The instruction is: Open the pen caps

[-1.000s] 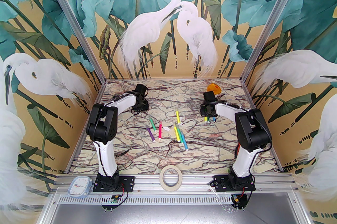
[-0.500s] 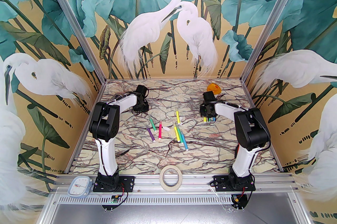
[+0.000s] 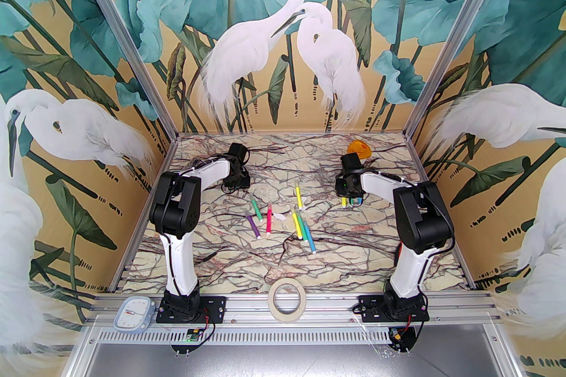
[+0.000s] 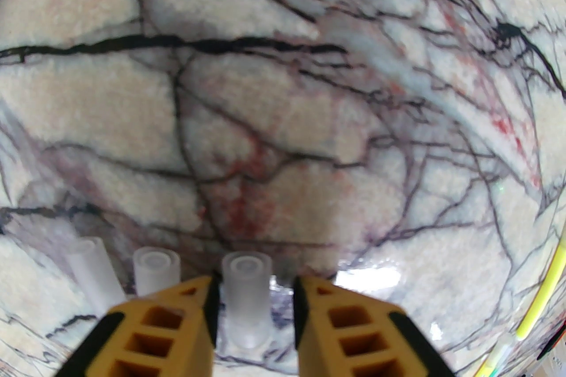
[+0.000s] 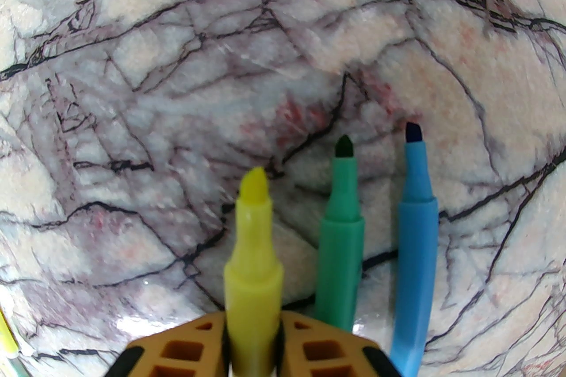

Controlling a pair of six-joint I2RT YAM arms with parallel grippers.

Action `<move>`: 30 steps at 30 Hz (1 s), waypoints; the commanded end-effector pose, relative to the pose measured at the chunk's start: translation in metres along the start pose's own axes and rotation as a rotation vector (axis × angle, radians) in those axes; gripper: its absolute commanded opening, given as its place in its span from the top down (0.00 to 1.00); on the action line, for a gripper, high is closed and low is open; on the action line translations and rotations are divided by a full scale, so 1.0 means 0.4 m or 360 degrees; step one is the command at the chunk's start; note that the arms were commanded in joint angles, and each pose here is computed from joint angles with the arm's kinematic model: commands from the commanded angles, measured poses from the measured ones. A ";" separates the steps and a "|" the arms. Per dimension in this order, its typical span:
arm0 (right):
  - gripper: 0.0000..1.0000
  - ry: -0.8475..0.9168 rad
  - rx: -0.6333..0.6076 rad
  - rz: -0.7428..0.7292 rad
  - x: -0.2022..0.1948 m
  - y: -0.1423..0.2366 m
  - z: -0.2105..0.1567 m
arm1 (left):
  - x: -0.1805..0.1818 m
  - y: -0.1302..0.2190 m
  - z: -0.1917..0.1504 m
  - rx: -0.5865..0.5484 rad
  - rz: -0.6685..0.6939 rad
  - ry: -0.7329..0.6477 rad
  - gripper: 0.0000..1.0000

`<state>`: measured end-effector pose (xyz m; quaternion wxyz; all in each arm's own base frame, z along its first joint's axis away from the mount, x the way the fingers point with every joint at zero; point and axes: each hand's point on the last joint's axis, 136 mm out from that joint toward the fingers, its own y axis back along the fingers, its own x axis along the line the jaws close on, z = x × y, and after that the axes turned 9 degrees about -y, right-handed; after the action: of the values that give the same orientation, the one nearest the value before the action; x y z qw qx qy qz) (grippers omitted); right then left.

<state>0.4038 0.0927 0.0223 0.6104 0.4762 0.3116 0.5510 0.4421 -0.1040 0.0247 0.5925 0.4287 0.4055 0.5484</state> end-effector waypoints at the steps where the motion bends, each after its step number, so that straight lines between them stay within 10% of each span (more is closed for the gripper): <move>1: 0.72 0.0020 -0.0027 0.0002 0.005 0.025 0.021 | -0.018 0.063 0.015 -0.0060 -0.0096 -0.0014 0.62; 14: 0.56 0.0335 -0.0071 0.0014 0.082 0.127 -0.024 | -0.036 0.243 0.016 -0.0443 -0.0254 -0.0030 0.31; 30: 0.54 0.0666 0.0259 0.0223 0.247 0.192 -0.289 | -0.012 0.345 -0.122 -0.0890 -0.0331 -0.0054 0.13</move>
<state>0.3109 0.2071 0.0611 0.4689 0.4005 0.4377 0.6544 0.3465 -0.0995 0.1221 0.7258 0.2525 0.3031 0.5636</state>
